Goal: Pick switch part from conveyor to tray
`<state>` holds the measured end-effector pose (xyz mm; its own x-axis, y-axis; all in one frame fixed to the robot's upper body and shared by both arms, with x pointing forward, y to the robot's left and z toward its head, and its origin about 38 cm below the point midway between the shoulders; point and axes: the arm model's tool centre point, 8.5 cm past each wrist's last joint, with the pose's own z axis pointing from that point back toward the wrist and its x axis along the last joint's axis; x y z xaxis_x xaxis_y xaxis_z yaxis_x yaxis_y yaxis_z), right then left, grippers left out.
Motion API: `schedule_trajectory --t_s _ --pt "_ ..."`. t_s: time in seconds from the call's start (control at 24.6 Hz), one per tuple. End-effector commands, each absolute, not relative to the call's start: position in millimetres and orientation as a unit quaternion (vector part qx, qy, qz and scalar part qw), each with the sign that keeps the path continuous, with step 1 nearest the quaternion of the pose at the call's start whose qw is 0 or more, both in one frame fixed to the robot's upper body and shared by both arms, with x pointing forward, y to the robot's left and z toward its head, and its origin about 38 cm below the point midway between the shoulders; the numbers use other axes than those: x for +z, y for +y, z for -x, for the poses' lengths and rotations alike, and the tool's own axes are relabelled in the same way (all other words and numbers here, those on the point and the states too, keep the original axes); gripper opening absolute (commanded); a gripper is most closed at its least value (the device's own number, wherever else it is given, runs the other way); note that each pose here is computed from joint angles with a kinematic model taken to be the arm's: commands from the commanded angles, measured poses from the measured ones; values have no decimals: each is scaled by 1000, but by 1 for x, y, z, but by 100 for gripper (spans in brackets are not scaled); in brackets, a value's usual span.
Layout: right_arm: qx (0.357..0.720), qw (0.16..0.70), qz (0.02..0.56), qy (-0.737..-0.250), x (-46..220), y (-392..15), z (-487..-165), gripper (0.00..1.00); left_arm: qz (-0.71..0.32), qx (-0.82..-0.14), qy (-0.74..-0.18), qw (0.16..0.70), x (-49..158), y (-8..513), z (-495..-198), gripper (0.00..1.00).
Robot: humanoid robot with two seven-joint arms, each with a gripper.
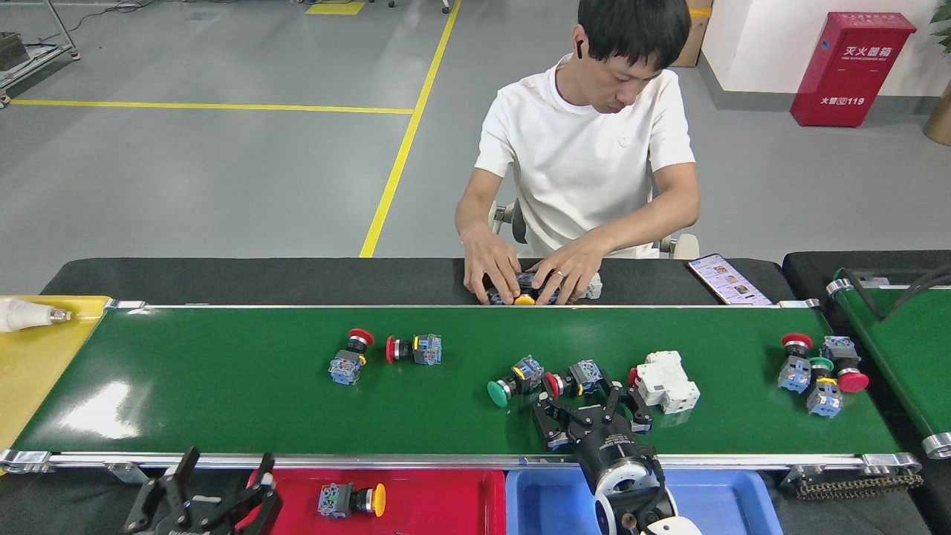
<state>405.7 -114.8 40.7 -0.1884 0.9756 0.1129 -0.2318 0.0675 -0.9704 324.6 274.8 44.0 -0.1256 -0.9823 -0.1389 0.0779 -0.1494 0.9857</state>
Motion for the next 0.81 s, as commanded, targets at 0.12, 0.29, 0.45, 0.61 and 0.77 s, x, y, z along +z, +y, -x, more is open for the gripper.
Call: schedule_trajectory --t_s 0.12,0.29,0.45,0.61,0.77 --pt "573 476 341 -574 73 -112 -398 46 -487 -587 -452 463 34 261 -371 100" --pt "609 391 249 -643 80 -125 -334 48 -485 -594 -444 464 32 259 -397 100" --pt "646 289 135 -693 74 -115 -280 50 -487 -594 -440 465 36 260 -421 100" --pt "638 297 88 -705 69 -55 -276 97 -486 -605 -432 459 42 257 -459 92" --pt "644 306 80 -696 66 -35 -282 97 -487 -619 -408 462 39 278 -479 64"
